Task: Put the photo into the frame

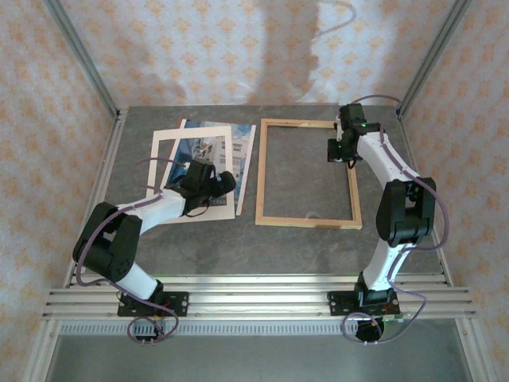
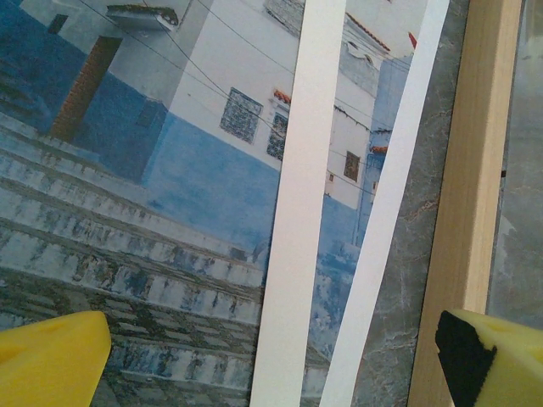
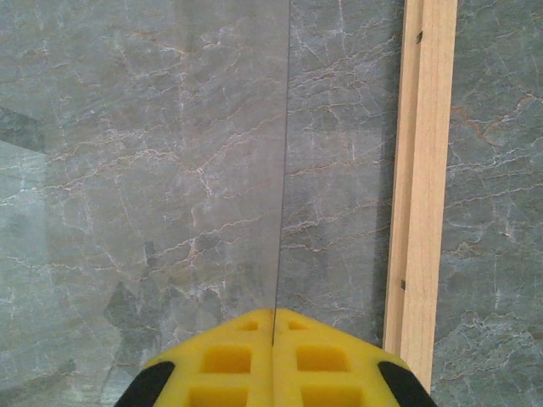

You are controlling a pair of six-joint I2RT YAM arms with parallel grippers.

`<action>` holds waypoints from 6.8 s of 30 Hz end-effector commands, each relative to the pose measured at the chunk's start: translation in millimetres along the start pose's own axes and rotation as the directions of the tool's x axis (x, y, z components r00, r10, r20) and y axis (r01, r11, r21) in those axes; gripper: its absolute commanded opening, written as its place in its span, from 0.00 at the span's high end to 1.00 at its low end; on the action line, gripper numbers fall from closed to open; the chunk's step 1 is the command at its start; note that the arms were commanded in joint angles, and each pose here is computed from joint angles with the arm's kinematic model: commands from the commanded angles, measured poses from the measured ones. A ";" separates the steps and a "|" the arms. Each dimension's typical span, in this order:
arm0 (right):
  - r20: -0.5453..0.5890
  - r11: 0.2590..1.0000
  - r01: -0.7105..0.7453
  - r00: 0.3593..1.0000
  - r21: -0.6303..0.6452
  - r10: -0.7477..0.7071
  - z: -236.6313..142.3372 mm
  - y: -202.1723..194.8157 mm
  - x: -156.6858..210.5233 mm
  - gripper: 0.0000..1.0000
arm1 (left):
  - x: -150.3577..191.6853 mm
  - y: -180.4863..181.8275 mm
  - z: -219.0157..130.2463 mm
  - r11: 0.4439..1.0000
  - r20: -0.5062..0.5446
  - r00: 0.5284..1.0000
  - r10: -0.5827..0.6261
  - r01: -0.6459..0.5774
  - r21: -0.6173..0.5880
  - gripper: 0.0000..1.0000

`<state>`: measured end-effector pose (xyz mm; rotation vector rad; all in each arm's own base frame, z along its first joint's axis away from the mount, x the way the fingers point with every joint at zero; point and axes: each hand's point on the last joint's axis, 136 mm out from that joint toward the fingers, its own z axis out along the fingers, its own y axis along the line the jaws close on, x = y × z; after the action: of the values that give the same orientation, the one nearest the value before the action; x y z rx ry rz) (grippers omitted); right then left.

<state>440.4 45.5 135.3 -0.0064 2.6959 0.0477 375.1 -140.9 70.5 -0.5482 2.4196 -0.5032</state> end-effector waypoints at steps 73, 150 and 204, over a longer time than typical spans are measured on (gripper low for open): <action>0.137 0.997 -0.076 0.988 -0.010 0.077 -71.6 -2.6 -21.5 1.00 | 1.0 -90.4 29.4 0.968 -0.056 0.969 0.240 -0.235 0.083 0.10; -0.101 0.718 -0.260 0.961 -0.645 0.257 -40.3 102.1 -9.9 1.00 | -45.9 26.3 -20.4 0.993 -0.002 0.993 -0.117 0.117 0.032 0.00; 0.024 0.923 -0.116 0.991 -0.366 0.134 -44.6 47.4 2.4 1.00 | -14.0 -13.8 9.4 0.996 -0.099 0.995 -0.033 0.041 0.082 0.00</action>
<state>414.0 91.0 148.1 0.1046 2.6608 0.5684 388.1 -140.6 72.3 -0.5585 2.4911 -0.6379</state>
